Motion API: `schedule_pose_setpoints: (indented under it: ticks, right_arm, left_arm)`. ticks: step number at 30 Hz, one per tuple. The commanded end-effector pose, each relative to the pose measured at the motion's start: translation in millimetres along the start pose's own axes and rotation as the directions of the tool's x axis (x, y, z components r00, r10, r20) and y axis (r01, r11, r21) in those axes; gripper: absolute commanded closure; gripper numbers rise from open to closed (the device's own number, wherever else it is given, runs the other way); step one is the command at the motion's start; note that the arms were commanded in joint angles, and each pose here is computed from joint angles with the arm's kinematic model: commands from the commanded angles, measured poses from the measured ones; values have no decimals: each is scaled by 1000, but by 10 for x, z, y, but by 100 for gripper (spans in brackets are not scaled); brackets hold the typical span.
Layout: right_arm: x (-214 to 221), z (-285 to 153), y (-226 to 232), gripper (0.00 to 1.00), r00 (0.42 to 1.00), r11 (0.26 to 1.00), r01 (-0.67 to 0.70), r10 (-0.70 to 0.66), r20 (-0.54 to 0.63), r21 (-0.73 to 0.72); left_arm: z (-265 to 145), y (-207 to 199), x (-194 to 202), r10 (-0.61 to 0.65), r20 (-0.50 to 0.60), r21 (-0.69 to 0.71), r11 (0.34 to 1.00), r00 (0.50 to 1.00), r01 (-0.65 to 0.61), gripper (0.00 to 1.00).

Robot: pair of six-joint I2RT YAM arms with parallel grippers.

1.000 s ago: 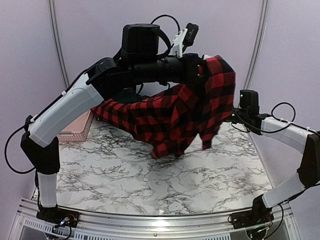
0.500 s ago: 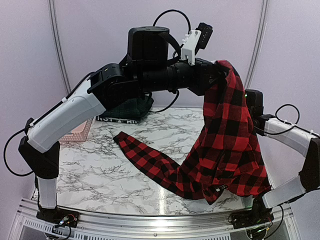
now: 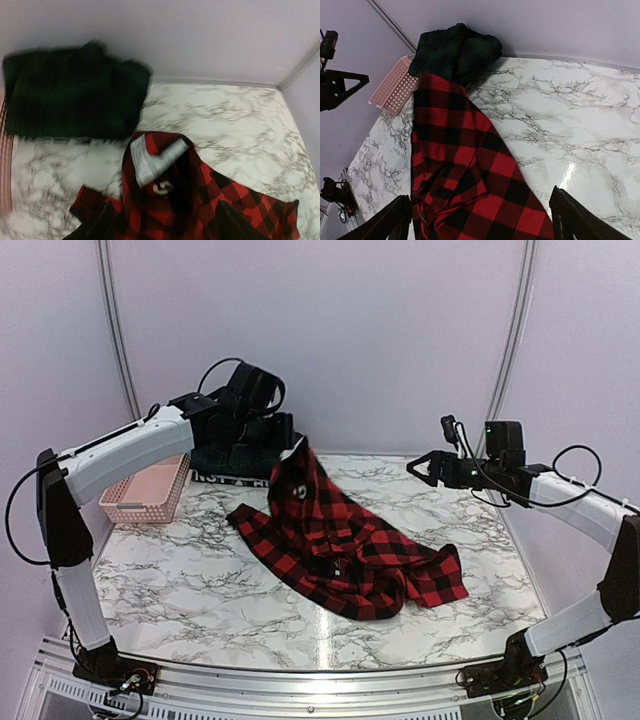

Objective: Fold and stack the mixed laundry pile
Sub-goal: Place the crumpled T-shirt at the center of the board, then adjust the crumpled T-shirt at the center of the board.

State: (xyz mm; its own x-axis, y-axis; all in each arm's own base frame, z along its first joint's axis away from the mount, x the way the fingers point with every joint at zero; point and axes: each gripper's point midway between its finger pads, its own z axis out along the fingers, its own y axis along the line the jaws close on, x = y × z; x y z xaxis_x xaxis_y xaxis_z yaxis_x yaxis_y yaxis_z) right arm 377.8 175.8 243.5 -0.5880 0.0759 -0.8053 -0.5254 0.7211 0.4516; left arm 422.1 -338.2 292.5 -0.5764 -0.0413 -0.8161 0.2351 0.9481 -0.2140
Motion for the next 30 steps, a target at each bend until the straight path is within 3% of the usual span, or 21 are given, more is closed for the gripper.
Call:
schedule_pose_setpoints:
  ticks: [1,3,7,14,23,30]
  right_arm:
    - [103,-135,44,11,997,999,41,-39,-64,16]
    - [232,-163,46,15,993,999,49,-46,-108,18]
    - [462,-173,172,21,980,996,90,-92,-174,-18]
    - [914,265,651,31,921,973,203,-228,-317,-113]
    - [1325,1130,1148,40,765,880,457,-463,-447,-130]
    - [1600,1679,1225,37,696,851,509,-496,-518,-131]
  left_arm:
    - [-45,874,614,-112,-175,-231,971,978,70,21]
    - [-102,970,753,-85,-196,-241,970,977,36,15]
    - [-129,922,1186,-69,-270,-125,991,960,36,14]
    - [-103,481,1784,-176,-392,169,951,903,258,21]
    - [-35,624,1913,-298,-377,114,925,877,363,25]
    - [-82,742,1872,-321,-349,92,923,880,373,25]
